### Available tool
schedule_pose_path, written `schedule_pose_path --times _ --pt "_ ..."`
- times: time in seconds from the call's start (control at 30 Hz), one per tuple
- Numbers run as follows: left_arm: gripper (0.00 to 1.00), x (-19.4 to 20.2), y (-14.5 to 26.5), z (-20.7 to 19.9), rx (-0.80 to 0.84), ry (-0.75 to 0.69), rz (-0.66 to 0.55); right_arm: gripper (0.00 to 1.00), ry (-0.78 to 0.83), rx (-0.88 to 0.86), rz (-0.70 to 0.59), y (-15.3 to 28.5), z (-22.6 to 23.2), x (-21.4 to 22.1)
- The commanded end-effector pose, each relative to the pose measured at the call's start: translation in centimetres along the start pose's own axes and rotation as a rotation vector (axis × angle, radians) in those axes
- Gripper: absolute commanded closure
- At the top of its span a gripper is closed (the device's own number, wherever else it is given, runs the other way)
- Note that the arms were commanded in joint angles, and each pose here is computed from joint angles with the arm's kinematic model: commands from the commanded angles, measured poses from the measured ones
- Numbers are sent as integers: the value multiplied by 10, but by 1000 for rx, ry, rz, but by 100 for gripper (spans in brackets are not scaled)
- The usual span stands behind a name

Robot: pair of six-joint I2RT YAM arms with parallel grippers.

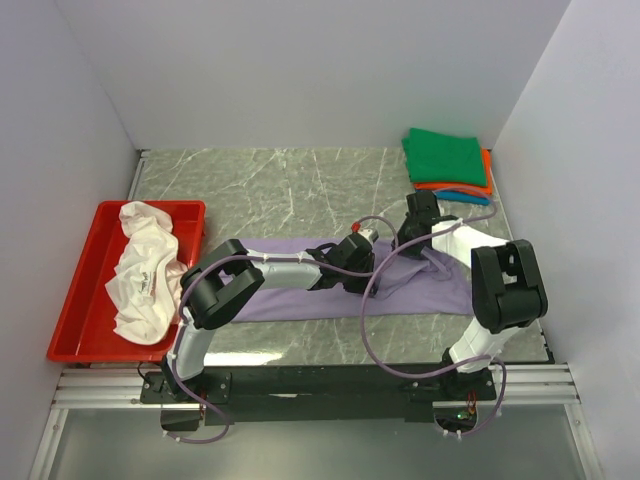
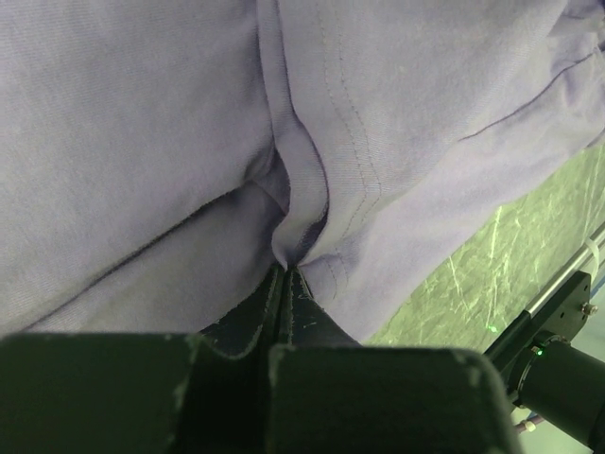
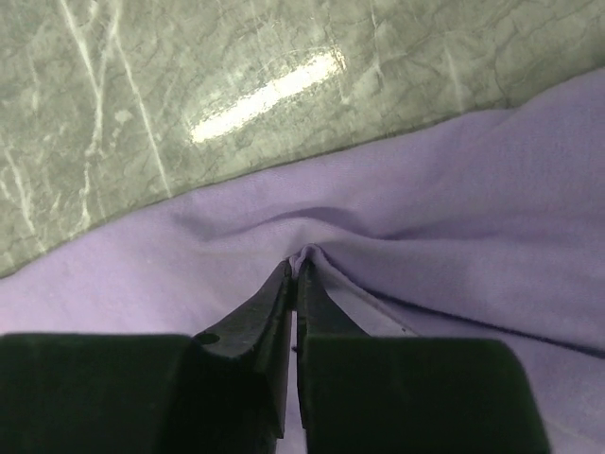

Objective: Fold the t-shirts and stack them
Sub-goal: Fold the tshirt

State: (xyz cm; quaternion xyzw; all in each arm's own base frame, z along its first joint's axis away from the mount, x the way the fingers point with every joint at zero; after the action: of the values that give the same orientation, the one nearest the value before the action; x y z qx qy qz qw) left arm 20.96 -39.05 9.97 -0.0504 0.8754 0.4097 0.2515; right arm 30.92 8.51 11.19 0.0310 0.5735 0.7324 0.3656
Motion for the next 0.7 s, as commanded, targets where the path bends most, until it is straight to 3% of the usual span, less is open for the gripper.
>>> schedule_pose_path --times 0.0,0.67 --pt "99 -11 16 -14 15 -15 -46 97 2 -57 -97 30 12 -16" --pt "99 -62 55 -18 -24 -21 -203 100 -79 -187 -203 123 -39 6"
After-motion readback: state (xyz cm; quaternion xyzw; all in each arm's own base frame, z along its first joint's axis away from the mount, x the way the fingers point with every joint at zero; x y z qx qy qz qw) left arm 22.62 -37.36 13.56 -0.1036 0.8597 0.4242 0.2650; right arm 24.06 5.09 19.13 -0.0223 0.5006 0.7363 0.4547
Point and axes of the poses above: each gripper's point midway between its finger pads, its own y axis back along the fingers, its own z axis along the line the jaws close on, x = y × z, the point moved 10 cm from there along y, back along the fingers, and after that the axes turned 3 degrees about -y, right-handed, at the moved point
